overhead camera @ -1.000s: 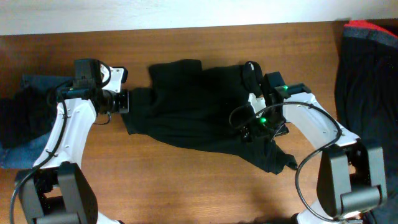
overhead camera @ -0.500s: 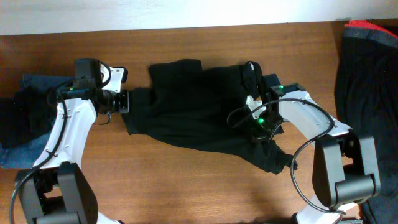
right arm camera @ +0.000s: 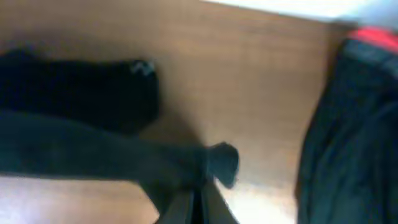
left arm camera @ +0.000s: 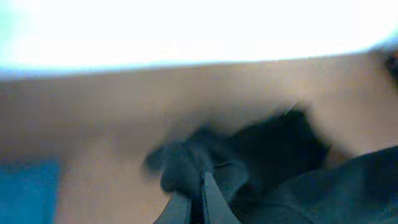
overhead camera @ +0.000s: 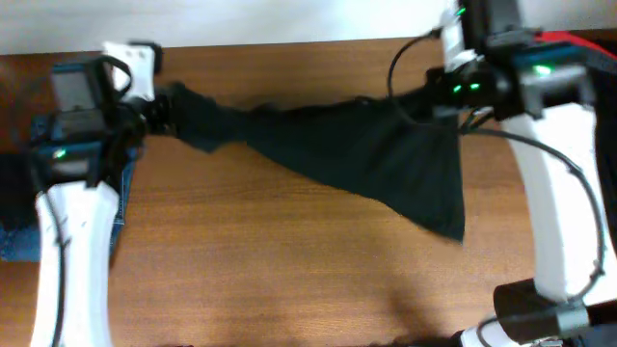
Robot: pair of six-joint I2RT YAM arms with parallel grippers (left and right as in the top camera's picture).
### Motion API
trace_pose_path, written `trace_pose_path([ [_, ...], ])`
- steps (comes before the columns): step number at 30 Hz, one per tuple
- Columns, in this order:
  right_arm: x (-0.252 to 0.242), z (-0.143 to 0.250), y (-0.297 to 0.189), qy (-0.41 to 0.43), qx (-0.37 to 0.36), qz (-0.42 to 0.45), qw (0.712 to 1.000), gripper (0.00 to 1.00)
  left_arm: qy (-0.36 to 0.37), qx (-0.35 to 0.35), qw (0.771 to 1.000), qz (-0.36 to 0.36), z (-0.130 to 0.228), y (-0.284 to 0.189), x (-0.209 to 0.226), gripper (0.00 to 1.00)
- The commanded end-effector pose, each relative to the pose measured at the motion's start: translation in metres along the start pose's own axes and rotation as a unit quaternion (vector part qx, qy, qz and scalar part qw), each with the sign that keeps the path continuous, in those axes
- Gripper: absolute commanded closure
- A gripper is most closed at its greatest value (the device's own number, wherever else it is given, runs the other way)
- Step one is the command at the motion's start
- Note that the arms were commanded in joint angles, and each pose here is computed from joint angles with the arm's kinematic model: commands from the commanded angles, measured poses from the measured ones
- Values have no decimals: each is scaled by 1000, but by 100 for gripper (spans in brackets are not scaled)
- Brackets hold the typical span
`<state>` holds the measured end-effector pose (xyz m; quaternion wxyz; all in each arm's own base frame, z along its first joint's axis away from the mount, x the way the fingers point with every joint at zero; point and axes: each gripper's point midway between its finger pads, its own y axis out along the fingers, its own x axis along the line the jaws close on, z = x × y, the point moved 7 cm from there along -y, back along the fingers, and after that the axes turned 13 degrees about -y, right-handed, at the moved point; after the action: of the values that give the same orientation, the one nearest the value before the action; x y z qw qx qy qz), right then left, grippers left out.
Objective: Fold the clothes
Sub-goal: 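Lift the t-shirt with both grippers and shake it out above the table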
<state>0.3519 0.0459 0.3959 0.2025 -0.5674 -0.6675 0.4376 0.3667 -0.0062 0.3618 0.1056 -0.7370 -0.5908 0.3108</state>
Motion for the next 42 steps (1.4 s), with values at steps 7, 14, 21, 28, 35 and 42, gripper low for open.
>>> trace_pose_path([
  [7, -32, 6, -108, 41, -102, 64, 992, 96, 71, -205, 975, 43, -68, -144, -66, 100],
  [14, -31, 27, -163, 49, -164, 76, 982, 96, 88, -251, 963, 51, -59, -196, -84, 100],
  [21, -26, 45, -195, 51, -203, 72, 975, 96, 94, -269, 957, 55, -45, -228, -93, 99],
  [28, -28, 28, -160, 45, -159, 62, 984, 96, 53, -226, 971, 53, -50, -195, -82, 100],
  [35, -27, -21, -17, 11, -19, 28, 999, 96, -3, -103, 994, 28, -61, -60, -34, 100],
  [42, -46, -92, 107, 21, -96, 52, 994, 96, -4, -151, 983, 105, -90, 97, 1, 100],
])
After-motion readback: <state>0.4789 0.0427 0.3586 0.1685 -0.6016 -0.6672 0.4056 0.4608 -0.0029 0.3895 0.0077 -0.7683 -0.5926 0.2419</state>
